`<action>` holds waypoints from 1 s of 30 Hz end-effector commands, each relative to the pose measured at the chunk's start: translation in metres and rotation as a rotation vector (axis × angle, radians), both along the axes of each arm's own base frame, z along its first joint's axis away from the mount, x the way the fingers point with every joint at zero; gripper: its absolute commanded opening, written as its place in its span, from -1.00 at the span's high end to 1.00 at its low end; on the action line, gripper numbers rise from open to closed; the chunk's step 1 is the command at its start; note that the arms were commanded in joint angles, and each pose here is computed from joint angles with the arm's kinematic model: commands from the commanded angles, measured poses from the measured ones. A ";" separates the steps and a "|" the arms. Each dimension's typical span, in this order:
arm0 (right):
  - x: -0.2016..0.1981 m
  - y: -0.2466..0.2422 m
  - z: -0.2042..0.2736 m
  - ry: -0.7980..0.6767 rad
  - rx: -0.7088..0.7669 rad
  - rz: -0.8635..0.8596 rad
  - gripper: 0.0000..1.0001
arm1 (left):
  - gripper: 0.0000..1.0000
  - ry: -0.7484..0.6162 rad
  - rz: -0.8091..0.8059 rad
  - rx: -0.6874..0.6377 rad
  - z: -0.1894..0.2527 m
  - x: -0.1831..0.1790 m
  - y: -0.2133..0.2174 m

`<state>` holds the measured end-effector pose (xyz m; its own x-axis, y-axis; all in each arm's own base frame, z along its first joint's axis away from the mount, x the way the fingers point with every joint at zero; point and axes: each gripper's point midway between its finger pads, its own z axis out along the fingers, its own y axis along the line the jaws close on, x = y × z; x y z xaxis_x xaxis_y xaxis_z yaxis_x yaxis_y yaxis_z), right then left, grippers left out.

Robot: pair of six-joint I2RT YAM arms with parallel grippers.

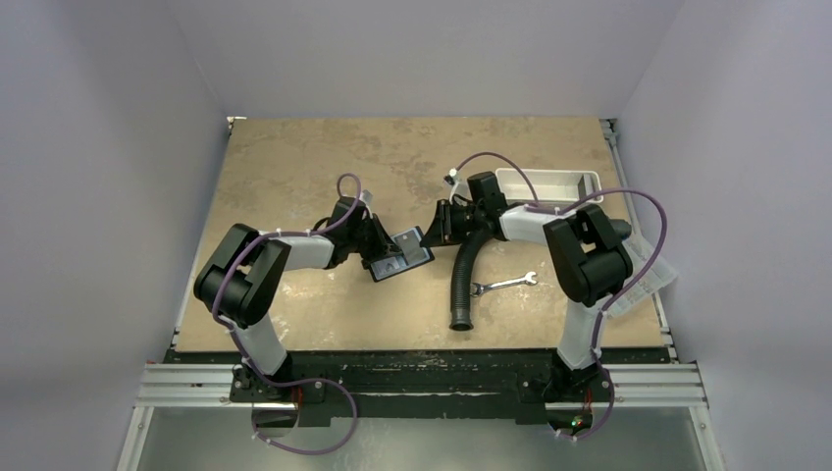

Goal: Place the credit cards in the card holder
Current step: Insert the credit card into the card holder, then turn over the card slot in the card holder.

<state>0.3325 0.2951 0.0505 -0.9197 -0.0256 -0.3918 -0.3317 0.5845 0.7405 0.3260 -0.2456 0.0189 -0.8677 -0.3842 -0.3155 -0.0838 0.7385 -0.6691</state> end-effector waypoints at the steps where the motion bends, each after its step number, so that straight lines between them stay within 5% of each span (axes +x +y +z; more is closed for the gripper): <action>1: -0.001 0.007 0.022 -0.030 0.059 0.020 0.45 | 1.00 0.176 -0.001 0.160 -0.061 -0.043 0.027; 14: 0.007 -0.006 -0.010 -0.028 -0.070 -0.022 0.30 | 1.00 0.174 -0.004 0.158 -0.060 -0.043 0.027; 30: 0.000 0.008 -0.012 -0.008 -0.024 0.024 0.54 | 1.00 0.173 -0.007 0.148 -0.060 -0.044 0.025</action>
<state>0.3284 0.2941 0.0344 -0.9268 -0.0425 -0.3732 -0.3176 0.6193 0.7181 0.3261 -0.2462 0.0190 -0.8653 -0.3843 -0.3217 -0.0747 0.7337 -0.6753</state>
